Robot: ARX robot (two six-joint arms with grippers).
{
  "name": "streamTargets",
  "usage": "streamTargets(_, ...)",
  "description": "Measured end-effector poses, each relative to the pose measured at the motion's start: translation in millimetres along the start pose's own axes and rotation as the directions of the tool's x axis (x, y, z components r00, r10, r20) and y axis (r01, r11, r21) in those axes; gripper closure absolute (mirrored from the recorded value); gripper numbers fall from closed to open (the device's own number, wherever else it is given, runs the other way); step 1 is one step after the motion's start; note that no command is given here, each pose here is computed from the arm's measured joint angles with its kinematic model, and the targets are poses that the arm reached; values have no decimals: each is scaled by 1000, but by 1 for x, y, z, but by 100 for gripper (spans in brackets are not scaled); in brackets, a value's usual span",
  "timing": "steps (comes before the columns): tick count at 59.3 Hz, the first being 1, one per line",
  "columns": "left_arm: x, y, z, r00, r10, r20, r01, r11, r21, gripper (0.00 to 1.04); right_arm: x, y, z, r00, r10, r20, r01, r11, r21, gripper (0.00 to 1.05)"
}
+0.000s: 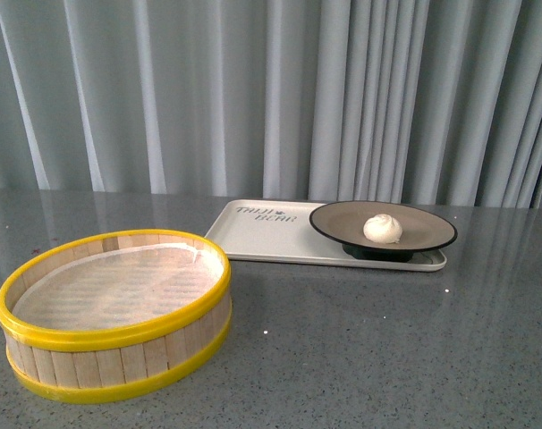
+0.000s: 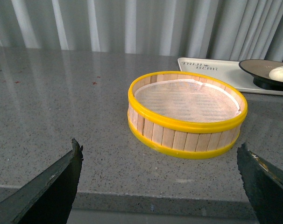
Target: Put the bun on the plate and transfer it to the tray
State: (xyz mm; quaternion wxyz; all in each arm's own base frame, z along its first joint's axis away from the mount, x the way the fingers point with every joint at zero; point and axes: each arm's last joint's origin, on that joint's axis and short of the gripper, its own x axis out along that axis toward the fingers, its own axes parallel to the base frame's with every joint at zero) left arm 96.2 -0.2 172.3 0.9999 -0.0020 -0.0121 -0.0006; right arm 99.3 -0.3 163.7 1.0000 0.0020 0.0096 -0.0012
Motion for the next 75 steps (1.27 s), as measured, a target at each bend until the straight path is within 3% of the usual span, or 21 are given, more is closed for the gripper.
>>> streamTargets(19, 0, 0, 0, 1000, 0, 1, 0, 1000, 0, 7, -2, 0, 2, 1000, 0, 21, 0, 1000, -2, 102)
streamTargets(52, 0, 0, 0, 1000, 0, 1, 0, 1000, 0, 7, -2, 0, 2, 1000, 0, 21, 0, 1000, -1, 7)
streamTargets(75, 0, 0, 0, 1000, 0, 1, 0, 1000, 0, 7, -2, 0, 2, 1000, 0, 21, 0, 1000, -2, 8)
